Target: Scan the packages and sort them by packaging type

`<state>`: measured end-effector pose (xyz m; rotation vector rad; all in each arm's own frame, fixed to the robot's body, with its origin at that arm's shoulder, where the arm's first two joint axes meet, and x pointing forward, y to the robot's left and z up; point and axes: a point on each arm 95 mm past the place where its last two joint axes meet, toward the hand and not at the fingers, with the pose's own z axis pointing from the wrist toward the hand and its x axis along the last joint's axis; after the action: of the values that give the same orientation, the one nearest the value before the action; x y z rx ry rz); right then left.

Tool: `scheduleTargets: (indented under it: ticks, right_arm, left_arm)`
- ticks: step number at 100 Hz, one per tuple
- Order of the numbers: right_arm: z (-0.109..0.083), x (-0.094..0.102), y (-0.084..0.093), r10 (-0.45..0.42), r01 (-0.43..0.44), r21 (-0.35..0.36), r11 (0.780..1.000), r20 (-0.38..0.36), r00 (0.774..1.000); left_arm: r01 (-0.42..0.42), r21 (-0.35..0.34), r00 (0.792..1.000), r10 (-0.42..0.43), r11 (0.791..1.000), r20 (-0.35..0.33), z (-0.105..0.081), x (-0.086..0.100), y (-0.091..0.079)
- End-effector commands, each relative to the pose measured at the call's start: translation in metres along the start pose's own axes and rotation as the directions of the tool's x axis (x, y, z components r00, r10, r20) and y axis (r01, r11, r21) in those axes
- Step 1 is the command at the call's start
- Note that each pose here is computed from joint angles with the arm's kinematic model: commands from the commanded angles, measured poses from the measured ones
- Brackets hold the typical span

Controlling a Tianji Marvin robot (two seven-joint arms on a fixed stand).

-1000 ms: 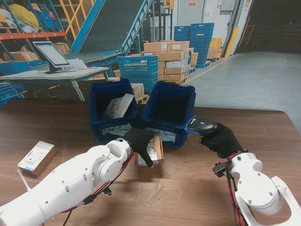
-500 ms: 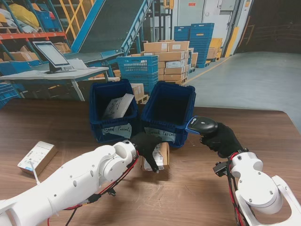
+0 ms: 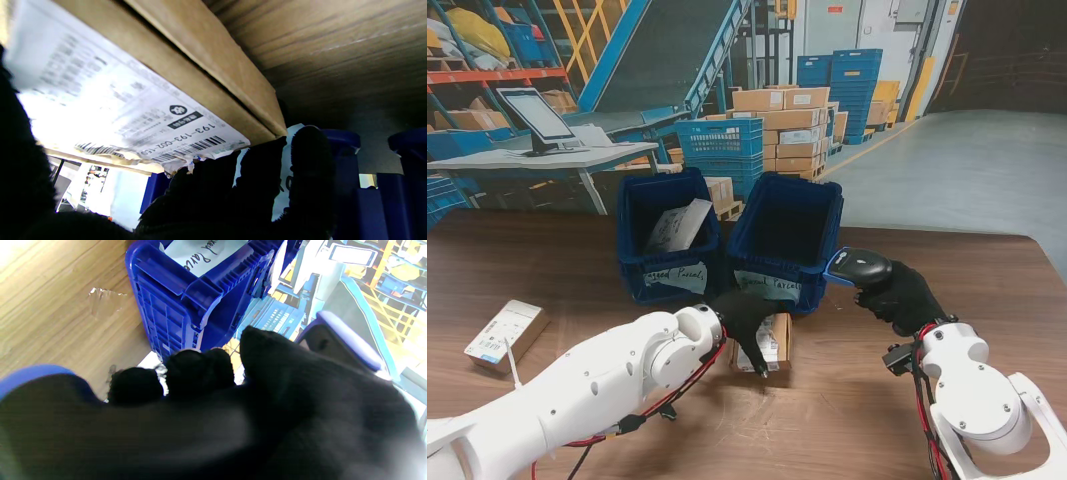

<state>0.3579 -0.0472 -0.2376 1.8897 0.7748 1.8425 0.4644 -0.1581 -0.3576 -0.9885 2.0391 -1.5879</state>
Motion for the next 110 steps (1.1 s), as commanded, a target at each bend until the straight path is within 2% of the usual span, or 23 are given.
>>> scheduleTargets:
  ticks: [1,21,70,92,110]
  right_arm:
    - [-0.002,0.002,-0.002,0.003,-0.003,0.015,1.000,0.002,1.000]
    - [-0.003,0.002,-0.001,0.004,-0.004,0.006,1.000,0.009,1.000]
    - [-0.004,0.004,0.002,-0.003,0.003,0.000,1.000,0.011,1.000]
    - [-0.003,0.005,0.002,-0.003,0.003,0.000,1.000,0.008,1.000]
    - [-0.004,0.005,0.001,-0.004,0.004,0.001,1.000,0.004,1.000]
  left_arm:
    - [0.008,-0.015,1.000,-0.008,1.000,-0.022,0.003,0.008,0.001]
    - [0.010,-0.028,0.999,-0.012,1.000,-0.037,0.003,0.010,0.006]
    - [0.004,-0.124,0.998,-0.011,0.992,-0.062,0.002,0.017,0.015]
    - [0.026,-0.188,0.997,-0.039,0.982,-0.065,-0.001,0.023,0.015]
    - [0.067,-0.212,0.996,-0.079,0.975,-0.049,-0.006,0.028,0.016]
